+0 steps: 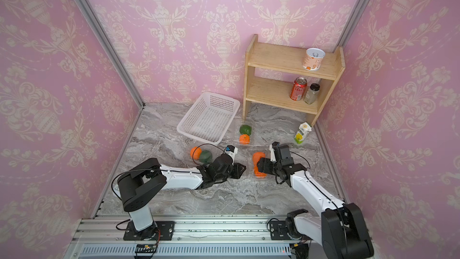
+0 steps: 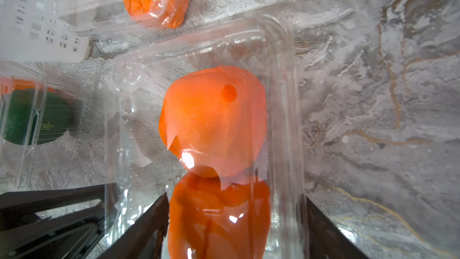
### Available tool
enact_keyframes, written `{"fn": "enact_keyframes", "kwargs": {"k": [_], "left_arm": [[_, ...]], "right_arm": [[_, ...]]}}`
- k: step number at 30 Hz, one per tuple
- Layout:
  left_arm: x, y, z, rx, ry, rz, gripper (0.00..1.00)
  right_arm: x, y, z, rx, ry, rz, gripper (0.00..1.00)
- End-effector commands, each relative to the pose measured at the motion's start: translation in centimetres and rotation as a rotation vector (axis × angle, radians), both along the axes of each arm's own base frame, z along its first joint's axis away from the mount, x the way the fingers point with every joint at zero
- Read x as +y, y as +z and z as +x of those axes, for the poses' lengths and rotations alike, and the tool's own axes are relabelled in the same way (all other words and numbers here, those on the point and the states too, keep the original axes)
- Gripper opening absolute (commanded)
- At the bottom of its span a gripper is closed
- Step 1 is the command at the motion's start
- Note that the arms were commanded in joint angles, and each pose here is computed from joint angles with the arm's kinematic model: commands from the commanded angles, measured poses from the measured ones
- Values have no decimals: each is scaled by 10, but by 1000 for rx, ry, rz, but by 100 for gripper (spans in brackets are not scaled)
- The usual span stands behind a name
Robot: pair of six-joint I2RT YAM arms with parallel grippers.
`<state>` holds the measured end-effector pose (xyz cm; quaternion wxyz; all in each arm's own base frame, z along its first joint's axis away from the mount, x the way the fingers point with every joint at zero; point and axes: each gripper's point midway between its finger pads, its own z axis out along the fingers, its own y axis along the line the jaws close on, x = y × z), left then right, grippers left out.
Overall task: Take oranges out of containers
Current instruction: Open the packing box at the center of the board.
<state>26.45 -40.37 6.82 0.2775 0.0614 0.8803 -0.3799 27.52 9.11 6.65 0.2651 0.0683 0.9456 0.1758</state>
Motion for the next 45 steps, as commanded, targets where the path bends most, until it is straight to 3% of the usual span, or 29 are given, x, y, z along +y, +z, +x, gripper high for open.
{"fn": "enact_keyframes", "kwargs": {"k": [1,11,17,26,29,34,45], "left_arm": [[-8,-1,1,18,-15,-10,25],[-12,-18,-2,73,-35,39,29],[-11,-25,-1,82,-44,83,37],[-15,-26,1,79,-37,43,44],[-15,-17,2,50,-32,-8,36],[-19,-7,4,23,-48,-80,2],[-20,1,3,11,-52,-114,0]], "right_arm": [[-3,-20,-20,99,6,-33,80],[-3,-19,-19,95,6,-33,80],[-2,-20,-20,97,7,-34,80],[-2,-19,-20,96,10,-33,80],[-1,-18,-19,94,14,-29,81],[-2,-18,-19,95,12,-31,81],[-6,5,-26,44,3,-33,87]]}}
